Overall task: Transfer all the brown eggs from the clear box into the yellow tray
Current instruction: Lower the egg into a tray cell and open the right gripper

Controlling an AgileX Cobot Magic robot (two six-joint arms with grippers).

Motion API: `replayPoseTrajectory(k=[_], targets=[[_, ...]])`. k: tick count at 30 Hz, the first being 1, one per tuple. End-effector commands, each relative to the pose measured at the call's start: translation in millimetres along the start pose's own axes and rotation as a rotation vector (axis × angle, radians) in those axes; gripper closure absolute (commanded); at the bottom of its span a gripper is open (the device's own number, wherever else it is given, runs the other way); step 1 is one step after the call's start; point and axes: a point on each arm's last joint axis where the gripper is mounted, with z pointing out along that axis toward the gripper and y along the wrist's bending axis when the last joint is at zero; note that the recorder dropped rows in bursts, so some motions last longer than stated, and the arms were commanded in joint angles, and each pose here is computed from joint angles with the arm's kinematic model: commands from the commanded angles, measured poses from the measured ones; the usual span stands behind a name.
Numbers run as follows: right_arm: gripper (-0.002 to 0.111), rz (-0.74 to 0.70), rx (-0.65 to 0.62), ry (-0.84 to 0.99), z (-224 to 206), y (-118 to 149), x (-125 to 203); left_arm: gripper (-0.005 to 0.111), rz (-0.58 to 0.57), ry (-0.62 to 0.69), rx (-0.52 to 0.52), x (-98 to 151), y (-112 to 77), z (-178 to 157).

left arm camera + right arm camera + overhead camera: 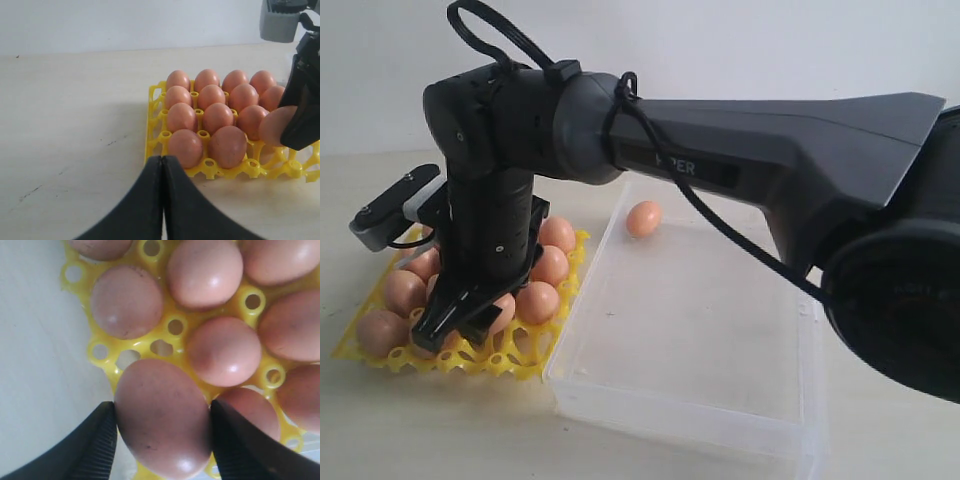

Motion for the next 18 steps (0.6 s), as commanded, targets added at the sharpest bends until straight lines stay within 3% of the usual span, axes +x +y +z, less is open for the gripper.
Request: replayPoseTrajectory(k=[1,18], targets=[[0.108,0.001,0.016,0.001,-2.8,-2.9,-1.1,0.107,0.000,-0.019,-0.002,-2.4,0.1,-0.8],[0.108,-0.012,0.004,-0.003,-2.4,8.0,-3.7,0.107,0.000,-0.019,-0.002,-2.4,0.1,-0.8]])
